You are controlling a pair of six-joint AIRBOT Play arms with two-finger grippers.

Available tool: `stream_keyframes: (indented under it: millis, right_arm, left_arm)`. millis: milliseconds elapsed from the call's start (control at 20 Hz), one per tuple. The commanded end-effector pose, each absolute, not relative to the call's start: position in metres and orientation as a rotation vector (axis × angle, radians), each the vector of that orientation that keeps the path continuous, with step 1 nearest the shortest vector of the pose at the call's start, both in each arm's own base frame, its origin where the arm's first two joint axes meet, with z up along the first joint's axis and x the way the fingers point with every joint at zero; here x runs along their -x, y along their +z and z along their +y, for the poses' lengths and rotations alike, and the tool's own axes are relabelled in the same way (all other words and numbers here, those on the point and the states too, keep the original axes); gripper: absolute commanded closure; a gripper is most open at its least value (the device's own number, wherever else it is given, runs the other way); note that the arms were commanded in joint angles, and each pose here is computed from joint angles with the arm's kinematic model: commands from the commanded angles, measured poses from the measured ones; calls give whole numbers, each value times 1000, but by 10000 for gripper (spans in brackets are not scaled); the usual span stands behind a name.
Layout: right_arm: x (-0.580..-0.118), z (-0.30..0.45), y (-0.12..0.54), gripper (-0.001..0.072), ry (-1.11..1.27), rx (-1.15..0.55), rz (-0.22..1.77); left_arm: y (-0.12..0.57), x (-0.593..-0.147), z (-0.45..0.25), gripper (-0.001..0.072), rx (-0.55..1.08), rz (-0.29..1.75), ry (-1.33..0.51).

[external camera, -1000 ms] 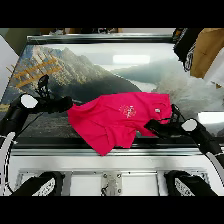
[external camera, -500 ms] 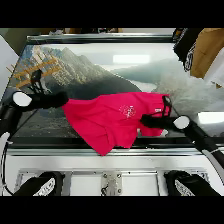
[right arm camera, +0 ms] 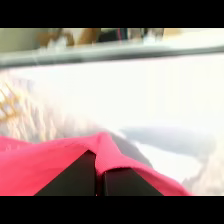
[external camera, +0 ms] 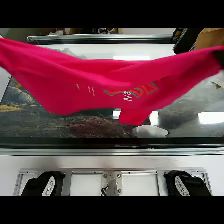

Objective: Fold the clothes and pants, and hang the long-sleeved shirts on hangers.

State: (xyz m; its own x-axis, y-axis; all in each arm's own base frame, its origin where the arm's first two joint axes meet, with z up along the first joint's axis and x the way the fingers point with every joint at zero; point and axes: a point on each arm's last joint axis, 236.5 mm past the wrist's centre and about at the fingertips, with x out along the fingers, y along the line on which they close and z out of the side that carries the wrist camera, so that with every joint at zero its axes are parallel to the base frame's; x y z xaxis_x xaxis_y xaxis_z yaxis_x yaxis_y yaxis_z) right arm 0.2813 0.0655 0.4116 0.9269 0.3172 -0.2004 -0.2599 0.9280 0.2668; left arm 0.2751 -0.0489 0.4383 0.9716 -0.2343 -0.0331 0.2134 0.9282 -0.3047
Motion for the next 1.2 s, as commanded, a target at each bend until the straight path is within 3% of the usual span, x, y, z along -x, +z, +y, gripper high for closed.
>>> stream_keyframes:
  millis: [0,100,250,350,500,850,1050,1100,1150]
  right_arm:
    - [-214,69,483,699,283,-217,55]
    - [-200,72,492,699,286,-240,24]
    - [-198,72,494,699,287,-249,17]
    - [-207,70,490,699,283,-272,41]
    - [-243,62,461,699,256,-342,166]
    - [-432,48,236,699,208,-463,765]
    - [-539,54,161,697,187,-583,724]
    - [-554,53,156,667,182,-621,698]
    - [-566,51,156,444,179,-649,670]
  left_arm:
    - [506,-188,-59,700,249,-162,-252]
    - [518,-167,-62,701,235,-211,-259]
    - [523,-169,-61,700,228,-215,-252]
    - [513,-195,-57,701,241,-162,-246]
    - [462,-270,-46,701,289,16,-222]
    - [242,-469,-31,701,437,530,-151]
    - [155,-557,-36,700,431,526,-109]
    - [143,-568,-35,698,429,531,-100]
    - [137,-577,-35,498,431,538,-99]
